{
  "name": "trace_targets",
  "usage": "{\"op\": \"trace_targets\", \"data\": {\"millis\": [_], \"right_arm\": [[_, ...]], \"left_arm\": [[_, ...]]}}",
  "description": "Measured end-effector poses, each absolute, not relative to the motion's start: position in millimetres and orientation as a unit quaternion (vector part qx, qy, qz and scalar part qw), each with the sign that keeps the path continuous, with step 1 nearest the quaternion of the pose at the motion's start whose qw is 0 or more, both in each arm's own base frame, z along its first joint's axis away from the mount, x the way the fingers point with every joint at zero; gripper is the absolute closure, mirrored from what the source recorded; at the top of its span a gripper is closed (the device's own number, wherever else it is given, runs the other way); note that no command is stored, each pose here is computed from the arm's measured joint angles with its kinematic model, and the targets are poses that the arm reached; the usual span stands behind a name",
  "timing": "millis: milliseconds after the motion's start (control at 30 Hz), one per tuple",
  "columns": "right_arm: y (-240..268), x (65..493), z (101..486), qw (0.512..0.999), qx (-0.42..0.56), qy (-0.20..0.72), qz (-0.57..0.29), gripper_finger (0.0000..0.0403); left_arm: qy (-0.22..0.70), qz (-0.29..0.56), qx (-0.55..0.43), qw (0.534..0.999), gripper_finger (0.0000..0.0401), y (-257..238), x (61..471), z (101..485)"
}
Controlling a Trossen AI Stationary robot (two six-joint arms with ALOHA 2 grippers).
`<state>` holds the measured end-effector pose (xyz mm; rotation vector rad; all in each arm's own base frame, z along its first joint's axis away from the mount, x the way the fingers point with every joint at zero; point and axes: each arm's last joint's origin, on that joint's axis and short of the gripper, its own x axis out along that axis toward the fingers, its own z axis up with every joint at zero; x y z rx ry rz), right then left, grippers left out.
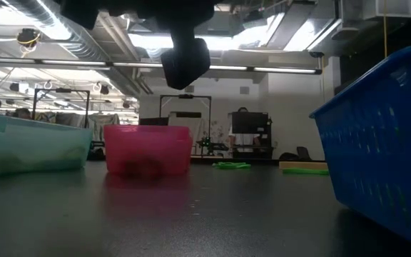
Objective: Sort rubber bands into baskets
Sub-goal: Put the green rubber band into the blue bin
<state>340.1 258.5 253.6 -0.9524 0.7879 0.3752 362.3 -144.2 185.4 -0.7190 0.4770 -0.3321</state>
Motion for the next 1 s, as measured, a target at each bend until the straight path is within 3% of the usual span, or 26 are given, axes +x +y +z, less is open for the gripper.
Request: {"op": "trace_targets", "data": {"millis": [267,767,1000], "right_arm": [[258.5,340.1,254.0,0.79,-0.464,0.362,0.173,0.0245],[258.8,341.5,255.0,0.795,-0.461,0.356,0.17,0.0389],[260.8,343.6,256.7,0.807,-0.447,0.344,0.174,0.0396]], "left_arm": [[0.236,-0.17,-0.361,0.886,0.0401,-144.7,362.2,185.9],[0.249,-0.197,-0.363,0.876,0.0401,-146.5,361.2,185.8],[0.251,-0.206,-0.36,0.875,0.04,-147.6,360.7,186.0]]}}
